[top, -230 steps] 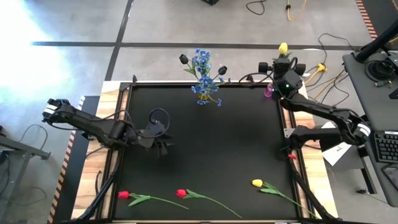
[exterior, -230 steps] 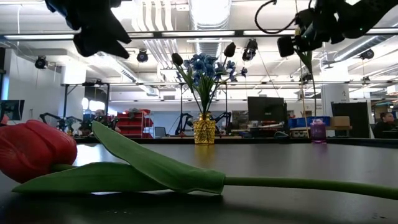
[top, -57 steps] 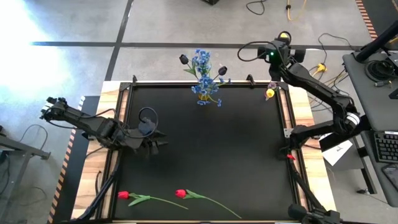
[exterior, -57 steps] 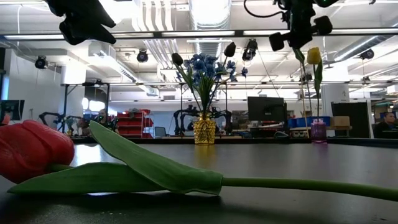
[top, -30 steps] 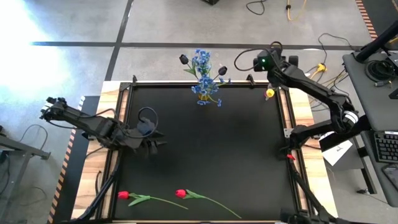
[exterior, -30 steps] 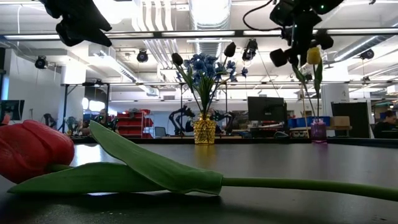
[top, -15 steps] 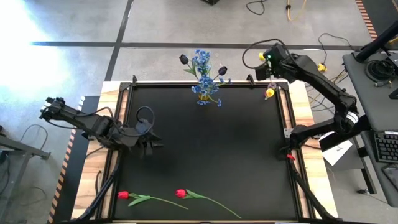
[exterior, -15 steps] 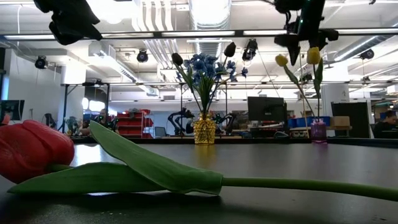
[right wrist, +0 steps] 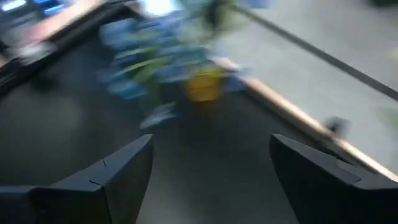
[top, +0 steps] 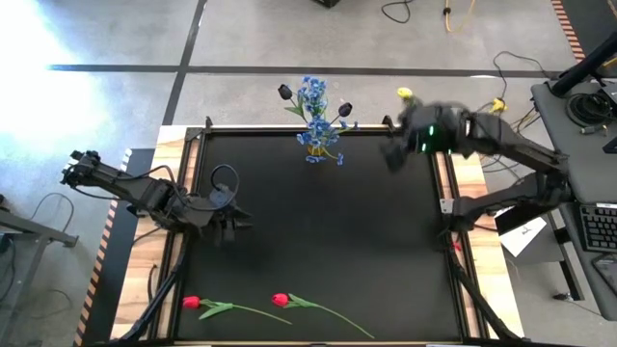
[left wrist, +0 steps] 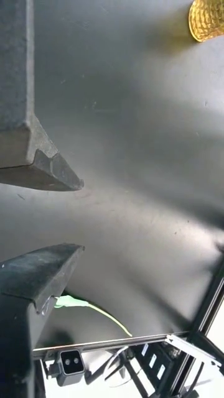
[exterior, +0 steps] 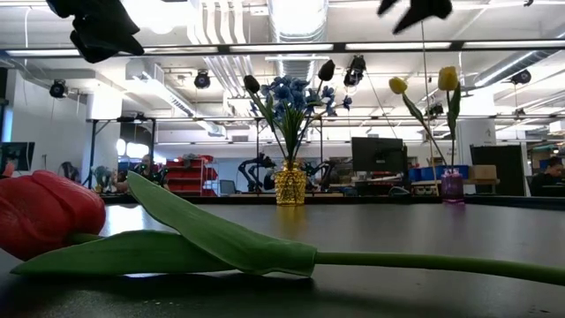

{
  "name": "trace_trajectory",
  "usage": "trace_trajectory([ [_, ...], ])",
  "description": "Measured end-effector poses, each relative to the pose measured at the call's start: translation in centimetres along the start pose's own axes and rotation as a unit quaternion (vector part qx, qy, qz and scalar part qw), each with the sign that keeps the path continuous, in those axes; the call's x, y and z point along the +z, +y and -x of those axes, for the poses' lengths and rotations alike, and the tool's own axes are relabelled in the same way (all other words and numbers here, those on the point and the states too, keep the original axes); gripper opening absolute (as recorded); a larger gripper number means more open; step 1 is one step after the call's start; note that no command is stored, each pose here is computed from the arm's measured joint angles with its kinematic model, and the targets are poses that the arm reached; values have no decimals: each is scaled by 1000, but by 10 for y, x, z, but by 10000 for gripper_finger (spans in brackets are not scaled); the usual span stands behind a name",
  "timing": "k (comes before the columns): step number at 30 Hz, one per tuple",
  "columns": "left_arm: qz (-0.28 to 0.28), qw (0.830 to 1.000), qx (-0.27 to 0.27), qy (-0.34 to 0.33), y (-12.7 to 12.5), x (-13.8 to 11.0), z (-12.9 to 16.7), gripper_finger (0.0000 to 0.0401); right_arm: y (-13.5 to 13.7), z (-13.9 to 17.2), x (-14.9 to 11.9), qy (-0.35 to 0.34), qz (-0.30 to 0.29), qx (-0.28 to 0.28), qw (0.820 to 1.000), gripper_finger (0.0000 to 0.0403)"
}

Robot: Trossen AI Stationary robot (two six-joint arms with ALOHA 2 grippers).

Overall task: Sort flowers into vase by color
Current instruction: Put the right red flower into the pink vase

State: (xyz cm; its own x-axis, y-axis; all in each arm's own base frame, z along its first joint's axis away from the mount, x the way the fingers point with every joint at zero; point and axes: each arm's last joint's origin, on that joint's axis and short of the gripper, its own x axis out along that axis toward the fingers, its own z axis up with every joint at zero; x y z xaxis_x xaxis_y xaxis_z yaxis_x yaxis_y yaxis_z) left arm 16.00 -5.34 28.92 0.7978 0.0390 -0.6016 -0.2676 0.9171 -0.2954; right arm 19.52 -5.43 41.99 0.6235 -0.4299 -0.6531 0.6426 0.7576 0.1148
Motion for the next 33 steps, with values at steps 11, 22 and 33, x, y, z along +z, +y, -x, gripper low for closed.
trace_trajectory([
  [11, -20, 1000, 5, -9, -1, 1, -1, 136, 160, -32, -90, 103, 156, 164, 969, 299],
  [22, -29, 1000, 5, -4, -3, 1, -6, 136, 239, -112, -179, 257, 233, 166, 923, 299],
  [33, -21, 1000, -22, -2, -11, 0, -8, 136, 287, -149, -195, 193, 197, 247, 929, 299],
])
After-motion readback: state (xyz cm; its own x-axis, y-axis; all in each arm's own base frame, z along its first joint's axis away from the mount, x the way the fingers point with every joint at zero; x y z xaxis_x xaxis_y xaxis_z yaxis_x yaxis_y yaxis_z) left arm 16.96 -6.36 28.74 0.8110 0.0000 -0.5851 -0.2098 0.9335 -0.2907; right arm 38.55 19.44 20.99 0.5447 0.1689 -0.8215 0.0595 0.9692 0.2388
